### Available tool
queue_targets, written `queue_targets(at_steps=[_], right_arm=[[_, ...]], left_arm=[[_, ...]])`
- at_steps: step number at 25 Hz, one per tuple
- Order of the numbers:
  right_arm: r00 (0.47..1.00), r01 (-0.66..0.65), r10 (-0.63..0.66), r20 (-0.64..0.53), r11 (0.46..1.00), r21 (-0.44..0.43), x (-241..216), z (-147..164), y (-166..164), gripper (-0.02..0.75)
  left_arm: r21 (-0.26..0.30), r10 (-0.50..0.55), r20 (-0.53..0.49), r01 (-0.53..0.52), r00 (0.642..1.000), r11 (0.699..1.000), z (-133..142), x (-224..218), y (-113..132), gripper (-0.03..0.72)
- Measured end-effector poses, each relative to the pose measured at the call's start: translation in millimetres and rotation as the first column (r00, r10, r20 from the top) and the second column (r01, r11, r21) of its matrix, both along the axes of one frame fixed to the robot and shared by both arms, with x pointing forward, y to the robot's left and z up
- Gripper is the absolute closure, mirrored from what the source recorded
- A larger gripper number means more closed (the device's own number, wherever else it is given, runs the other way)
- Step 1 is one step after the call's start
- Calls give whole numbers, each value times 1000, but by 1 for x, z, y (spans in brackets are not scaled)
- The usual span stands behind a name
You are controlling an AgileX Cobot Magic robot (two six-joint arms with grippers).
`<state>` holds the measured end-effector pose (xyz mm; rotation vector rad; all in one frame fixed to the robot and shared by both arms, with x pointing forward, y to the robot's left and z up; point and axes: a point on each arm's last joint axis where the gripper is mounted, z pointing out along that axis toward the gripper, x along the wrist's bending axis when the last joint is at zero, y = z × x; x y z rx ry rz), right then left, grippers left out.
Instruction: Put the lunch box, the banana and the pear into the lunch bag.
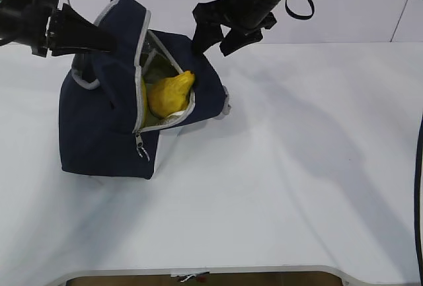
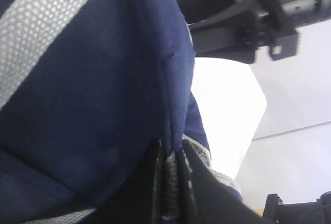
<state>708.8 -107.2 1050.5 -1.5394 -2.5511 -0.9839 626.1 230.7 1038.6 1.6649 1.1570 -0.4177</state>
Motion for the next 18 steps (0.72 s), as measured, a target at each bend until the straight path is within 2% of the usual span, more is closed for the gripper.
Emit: queue_targets(at_steps=[6,15,17,18], right_arm=[[1000,6,-6,-17,1000,-20,6,-16,1,254],[998,5,-7,-61,999,-37,11,-41,2,316],[998,3,-5,-65,999,-38,11,-41,2,370],[998,1,-3,-69,999,-40,11,-41,2,421]], left_arm=[[0,0,0,0,1000,1000,0,0,0,673],[0,0,0,0,1000,1000,0,0,0,673],[0,0,0,0,1000,1000,0,0,0,673],[0,0,0,0,1000,1000,0,0,0,673]])
